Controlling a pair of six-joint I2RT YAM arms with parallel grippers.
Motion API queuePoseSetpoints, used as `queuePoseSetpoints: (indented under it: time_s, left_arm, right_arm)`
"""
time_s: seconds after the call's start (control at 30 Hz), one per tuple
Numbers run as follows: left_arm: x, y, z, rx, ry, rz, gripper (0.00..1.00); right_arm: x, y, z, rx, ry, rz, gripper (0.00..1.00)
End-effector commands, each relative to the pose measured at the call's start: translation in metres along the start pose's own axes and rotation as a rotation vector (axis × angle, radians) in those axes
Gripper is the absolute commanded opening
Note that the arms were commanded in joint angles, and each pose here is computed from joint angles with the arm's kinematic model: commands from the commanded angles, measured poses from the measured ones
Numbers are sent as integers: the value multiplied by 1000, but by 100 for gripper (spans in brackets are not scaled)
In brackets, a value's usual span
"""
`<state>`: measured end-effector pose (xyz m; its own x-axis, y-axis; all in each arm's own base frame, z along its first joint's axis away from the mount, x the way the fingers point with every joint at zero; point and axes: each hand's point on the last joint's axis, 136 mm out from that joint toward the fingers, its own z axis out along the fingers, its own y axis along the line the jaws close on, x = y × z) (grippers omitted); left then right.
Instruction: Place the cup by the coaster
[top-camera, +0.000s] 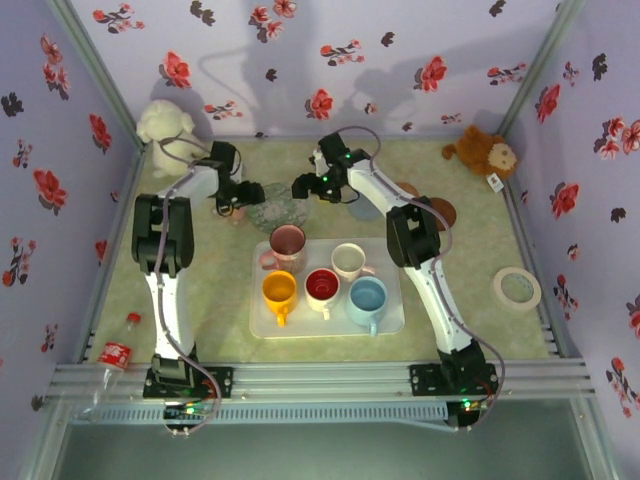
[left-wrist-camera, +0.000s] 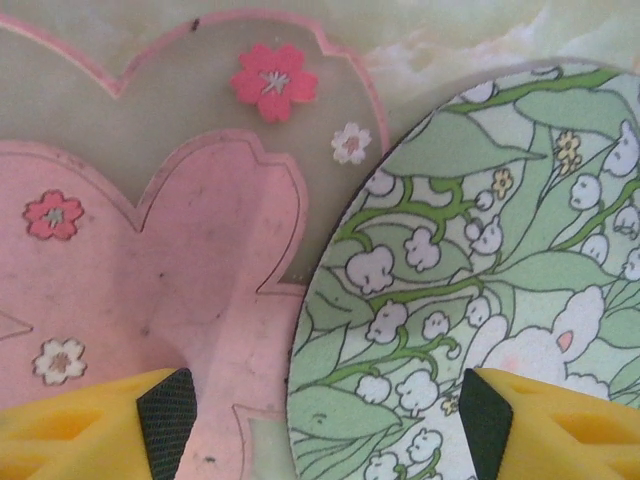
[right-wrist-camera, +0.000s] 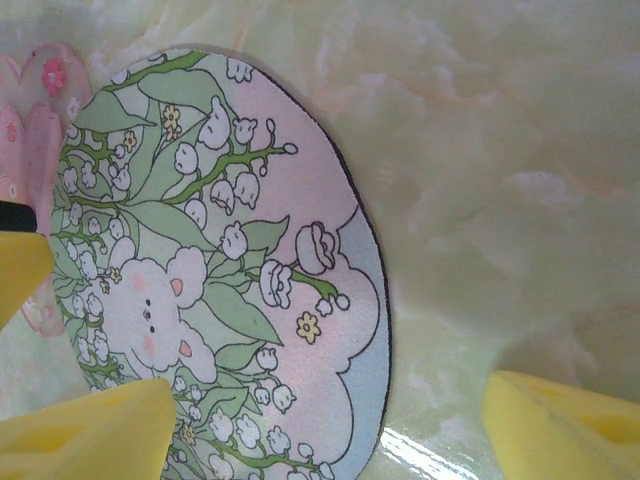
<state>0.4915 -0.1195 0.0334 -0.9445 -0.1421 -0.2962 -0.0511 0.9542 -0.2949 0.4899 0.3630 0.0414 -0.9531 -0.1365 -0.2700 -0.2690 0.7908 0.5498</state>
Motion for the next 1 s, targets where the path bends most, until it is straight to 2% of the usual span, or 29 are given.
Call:
queuePoseSetpoints:
  time_s: [0.0,0.2,0.47,0.6,0.73,0.83,0.9,0.97]
  left_arm:
    - [15,-3,26,56,69,2,72]
    - [28,-24,31,130,117,45,63]
    - [45,-44,37,168,185,90,57]
    - [45,-47,38,173,187,88,38]
    - [42,-53,37,193,180,85,27]
    - [39,-56,36,198,175,81,9]
    - [37,-60,35,216,175,76,4]
    - [37,-67,37,229,179,86,4]
  right_arm:
    - [35,-12,15,58,110,55,82]
    - [35,-10,16,46,110,57,82]
    - [37,-10,17,44,115,66,81]
    - [35,-11,14,54,106,65,80]
    - [32,-14,9,69,91,70,76]
    - [27,-15,4,68,67,80,70]
    - [24,-15,1,66,55,87,66]
    - [22,-18,-4,78,45,89,64]
